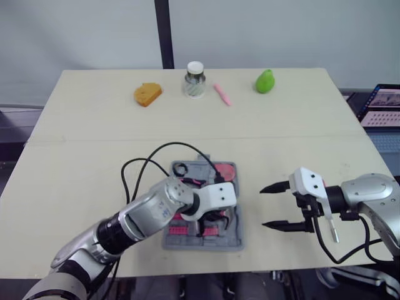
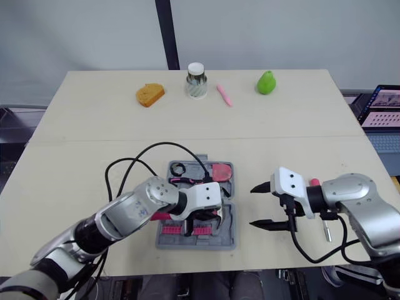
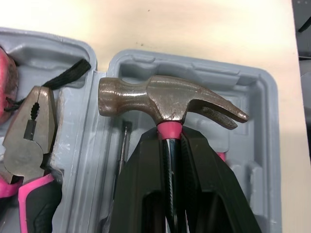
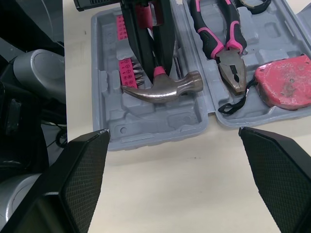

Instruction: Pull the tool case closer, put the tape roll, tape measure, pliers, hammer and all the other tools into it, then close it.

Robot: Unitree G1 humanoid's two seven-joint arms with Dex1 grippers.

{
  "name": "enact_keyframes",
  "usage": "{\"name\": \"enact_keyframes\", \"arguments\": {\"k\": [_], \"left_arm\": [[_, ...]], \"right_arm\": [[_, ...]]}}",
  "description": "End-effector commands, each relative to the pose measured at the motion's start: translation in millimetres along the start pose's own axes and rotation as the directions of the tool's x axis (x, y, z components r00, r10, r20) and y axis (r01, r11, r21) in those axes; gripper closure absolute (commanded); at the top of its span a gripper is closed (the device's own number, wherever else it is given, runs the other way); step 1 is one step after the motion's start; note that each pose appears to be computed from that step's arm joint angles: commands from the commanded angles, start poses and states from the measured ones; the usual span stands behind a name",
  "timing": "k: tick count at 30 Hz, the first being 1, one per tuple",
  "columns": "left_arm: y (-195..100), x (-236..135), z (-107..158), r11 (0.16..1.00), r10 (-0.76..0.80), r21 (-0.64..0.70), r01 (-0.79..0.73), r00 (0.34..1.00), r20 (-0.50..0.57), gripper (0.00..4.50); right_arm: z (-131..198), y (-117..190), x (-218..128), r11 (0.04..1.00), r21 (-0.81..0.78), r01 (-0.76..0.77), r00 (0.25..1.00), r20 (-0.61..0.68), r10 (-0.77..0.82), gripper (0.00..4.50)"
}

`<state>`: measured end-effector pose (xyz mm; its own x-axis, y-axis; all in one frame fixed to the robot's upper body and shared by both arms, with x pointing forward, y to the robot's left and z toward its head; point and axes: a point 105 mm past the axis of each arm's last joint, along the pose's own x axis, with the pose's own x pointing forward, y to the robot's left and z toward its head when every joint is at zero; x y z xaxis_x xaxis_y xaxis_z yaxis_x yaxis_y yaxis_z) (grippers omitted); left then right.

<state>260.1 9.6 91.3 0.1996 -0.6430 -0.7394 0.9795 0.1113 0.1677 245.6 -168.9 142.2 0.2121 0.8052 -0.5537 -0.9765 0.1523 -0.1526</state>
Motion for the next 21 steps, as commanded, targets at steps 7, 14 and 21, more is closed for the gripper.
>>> {"name": "enact_keyframes", "arguments": {"k": [7, 14, 21], "left_arm": [[-14.9, 4.3, 14.2, 0.998, -0.054, 0.034, 0.052, 0.997, 0.055, 4.48], [-18.8, 9.1, 12.3, 0.998, -0.066, 0.023, 0.065, 0.996, 0.053, 4.48], [-17.4, 13.6, 9.0, 0.998, -0.056, 0.022, 0.055, 0.997, 0.046, 4.48]], "right_arm": [[10.6, 0.3, -5.5, 0.999, -0.027, 0.027, 0.999, 0.026, -0.027, 0.00], [10.5, 1.1, -5.7, 0.999, -0.022, 0.030, 0.999, 0.029, -0.030, 0.00], [10.8, 1.2, -6.0, 0.999, -0.018, 0.036, 0.999, 0.035, -0.035, 0.00]]}}
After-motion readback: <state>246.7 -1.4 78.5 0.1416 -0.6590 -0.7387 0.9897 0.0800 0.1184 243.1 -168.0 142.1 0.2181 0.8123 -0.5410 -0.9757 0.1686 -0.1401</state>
